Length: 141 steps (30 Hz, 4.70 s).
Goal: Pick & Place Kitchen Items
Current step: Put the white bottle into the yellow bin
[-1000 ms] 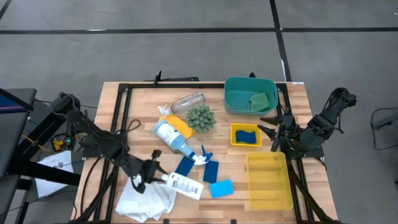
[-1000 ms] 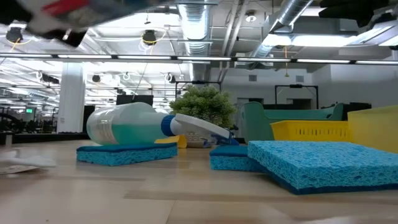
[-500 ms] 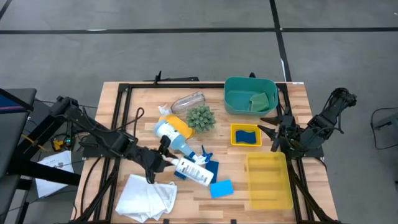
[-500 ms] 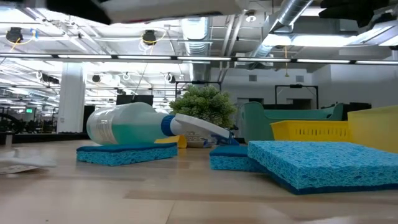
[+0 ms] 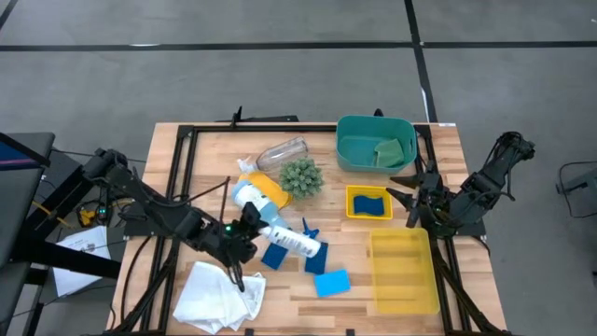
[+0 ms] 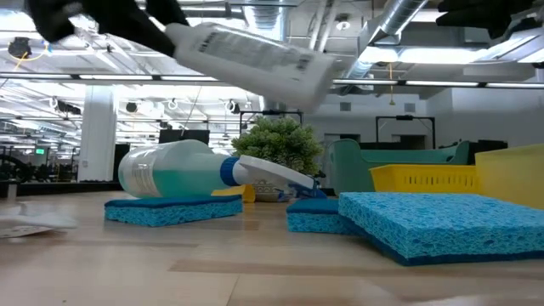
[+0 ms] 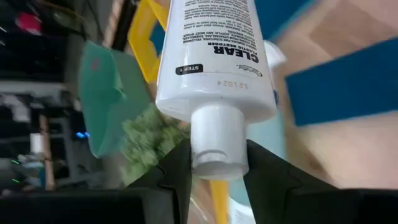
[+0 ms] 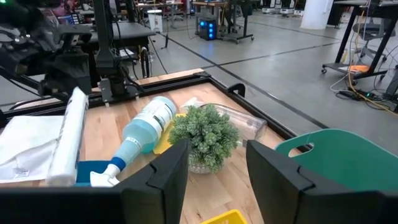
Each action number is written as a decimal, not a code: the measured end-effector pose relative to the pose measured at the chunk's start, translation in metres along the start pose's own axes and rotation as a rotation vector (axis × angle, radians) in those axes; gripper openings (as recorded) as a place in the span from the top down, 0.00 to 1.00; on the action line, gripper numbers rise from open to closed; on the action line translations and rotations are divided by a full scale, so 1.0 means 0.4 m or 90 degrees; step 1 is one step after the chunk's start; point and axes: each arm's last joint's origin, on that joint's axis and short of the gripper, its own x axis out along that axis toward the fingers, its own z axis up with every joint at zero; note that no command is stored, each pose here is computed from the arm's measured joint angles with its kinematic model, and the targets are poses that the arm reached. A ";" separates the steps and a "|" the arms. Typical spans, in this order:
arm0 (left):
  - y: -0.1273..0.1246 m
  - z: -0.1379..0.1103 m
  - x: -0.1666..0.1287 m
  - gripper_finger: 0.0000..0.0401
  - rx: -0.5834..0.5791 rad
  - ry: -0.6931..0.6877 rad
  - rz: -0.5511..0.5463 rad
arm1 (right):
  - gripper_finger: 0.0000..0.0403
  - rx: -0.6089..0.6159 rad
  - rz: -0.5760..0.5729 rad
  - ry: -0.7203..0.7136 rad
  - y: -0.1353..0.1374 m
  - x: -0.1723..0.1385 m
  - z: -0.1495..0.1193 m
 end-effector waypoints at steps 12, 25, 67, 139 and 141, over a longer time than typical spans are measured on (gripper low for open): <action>0.067 -0.026 -0.154 0.73 -0.273 0.155 -0.295 | 0.62 0.010 0.000 0.000 0.000 0.000 0.000; 0.108 -0.121 -0.135 0.73 -0.434 0.401 -0.483 | 0.62 0.002 -0.004 -0.001 0.000 0.000 0.000; 0.303 -0.202 -0.209 0.73 -0.559 0.230 -0.427 | 0.62 -0.024 -0.024 -0.006 -0.004 0.000 -0.002; 0.124 -0.153 0.027 0.73 -0.753 0.646 -0.676 | 0.62 -0.095 -0.004 -0.055 -0.013 -0.012 0.038; 0.115 -0.142 0.020 0.73 -0.751 0.654 -0.674 | 0.62 -0.094 -0.004 -0.055 -0.013 -0.012 0.038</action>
